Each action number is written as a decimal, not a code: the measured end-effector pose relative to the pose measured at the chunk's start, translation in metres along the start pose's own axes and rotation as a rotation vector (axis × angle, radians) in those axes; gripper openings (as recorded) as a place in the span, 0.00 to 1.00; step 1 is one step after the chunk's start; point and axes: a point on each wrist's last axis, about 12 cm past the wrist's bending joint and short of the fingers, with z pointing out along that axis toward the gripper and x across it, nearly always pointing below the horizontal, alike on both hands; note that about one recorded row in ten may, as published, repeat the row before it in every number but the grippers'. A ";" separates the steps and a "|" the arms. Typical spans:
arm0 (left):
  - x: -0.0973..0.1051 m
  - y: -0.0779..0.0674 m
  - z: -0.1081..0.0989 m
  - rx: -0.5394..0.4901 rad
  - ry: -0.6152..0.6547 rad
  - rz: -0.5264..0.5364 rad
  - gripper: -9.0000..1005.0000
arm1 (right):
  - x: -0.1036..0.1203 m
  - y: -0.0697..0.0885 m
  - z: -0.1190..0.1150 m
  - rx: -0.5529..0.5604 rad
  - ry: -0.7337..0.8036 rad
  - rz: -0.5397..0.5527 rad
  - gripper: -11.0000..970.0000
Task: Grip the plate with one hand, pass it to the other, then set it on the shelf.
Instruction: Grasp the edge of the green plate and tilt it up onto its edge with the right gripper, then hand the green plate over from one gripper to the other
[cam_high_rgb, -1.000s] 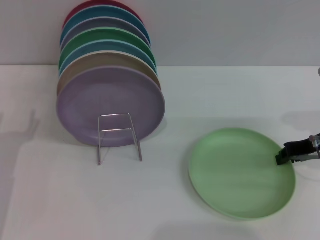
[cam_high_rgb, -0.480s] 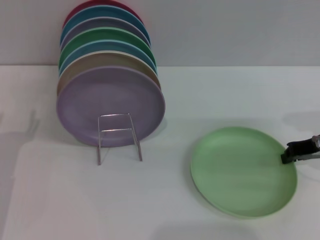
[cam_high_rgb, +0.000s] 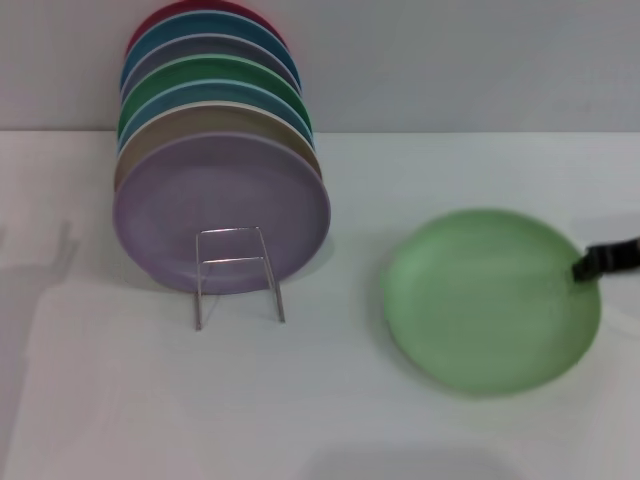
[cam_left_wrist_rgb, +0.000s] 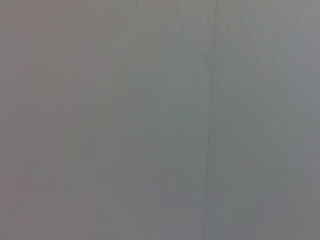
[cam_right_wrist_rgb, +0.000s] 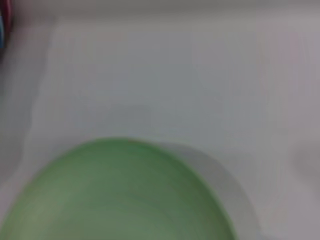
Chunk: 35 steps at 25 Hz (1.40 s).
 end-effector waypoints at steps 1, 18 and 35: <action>-0.001 0.000 -0.001 0.002 -0.005 0.000 0.83 | -0.003 0.000 -0.006 0.014 -0.037 -0.012 0.03; -0.002 -0.002 -0.008 0.006 -0.016 -0.017 0.83 | -0.040 0.019 -0.008 0.196 -0.471 -0.265 0.03; -0.002 -0.005 -0.015 0.020 -0.016 -0.032 0.83 | -0.005 0.042 0.038 0.297 -0.871 -0.375 0.03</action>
